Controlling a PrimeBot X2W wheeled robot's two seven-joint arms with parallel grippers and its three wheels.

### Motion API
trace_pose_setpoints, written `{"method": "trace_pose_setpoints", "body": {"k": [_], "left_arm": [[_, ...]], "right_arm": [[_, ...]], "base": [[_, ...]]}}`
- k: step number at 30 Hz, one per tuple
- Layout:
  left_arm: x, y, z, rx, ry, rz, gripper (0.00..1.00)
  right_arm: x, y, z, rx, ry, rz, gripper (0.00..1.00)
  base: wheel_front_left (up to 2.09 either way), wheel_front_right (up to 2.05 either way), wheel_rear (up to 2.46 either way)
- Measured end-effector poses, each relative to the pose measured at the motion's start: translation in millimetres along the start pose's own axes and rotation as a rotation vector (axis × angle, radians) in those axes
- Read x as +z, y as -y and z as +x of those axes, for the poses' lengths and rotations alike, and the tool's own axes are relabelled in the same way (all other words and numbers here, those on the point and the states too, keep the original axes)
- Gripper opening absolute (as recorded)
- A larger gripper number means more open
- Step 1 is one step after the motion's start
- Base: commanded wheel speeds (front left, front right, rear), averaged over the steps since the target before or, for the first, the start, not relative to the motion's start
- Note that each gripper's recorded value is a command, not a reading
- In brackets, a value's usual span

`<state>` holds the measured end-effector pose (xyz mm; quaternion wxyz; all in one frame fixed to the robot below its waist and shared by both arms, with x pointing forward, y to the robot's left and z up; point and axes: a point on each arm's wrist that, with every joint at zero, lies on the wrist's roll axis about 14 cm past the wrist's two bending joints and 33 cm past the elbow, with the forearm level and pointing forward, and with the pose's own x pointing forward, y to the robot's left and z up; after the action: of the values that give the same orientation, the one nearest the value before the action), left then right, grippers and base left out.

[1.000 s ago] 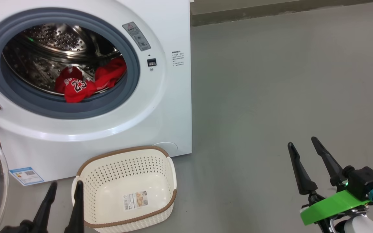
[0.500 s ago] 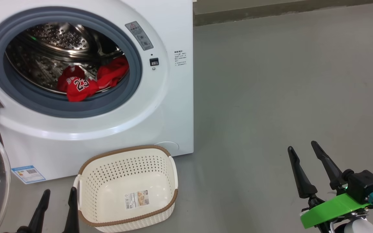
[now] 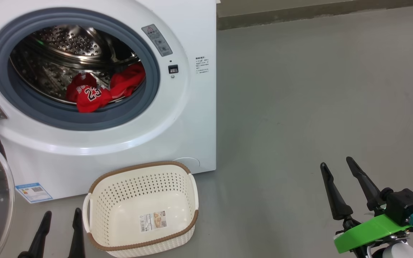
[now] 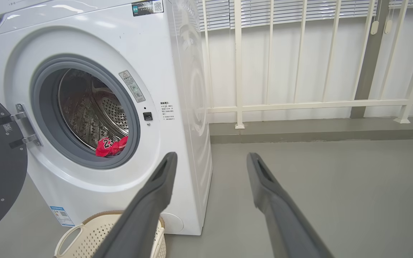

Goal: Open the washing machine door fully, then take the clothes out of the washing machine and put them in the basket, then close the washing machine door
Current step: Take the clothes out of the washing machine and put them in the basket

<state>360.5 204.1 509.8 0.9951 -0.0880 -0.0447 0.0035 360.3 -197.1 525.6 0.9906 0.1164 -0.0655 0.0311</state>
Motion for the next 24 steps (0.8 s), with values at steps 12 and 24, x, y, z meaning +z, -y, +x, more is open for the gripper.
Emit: {"method": "trace_pose_setpoints", "body": {"k": [12, 24], "left_arm": [[-3.6, -5.0, -0.4, 0.025, -0.009, 0.007, 1.0], [-1.4, -3.7, 0.2, 0.03, 0.002, -0.01, 1.0]], "right_arm": [[-6.4, 0.7, 0.7, 0.002, -0.021, -0.004, 1.0], [-11.7, -0.9, 0.9, 0.011, -0.04, -0.008, 1.0]], "base": [[1.23, -1.23, 0.0], [1.57, -1.57, 0.0]]}}
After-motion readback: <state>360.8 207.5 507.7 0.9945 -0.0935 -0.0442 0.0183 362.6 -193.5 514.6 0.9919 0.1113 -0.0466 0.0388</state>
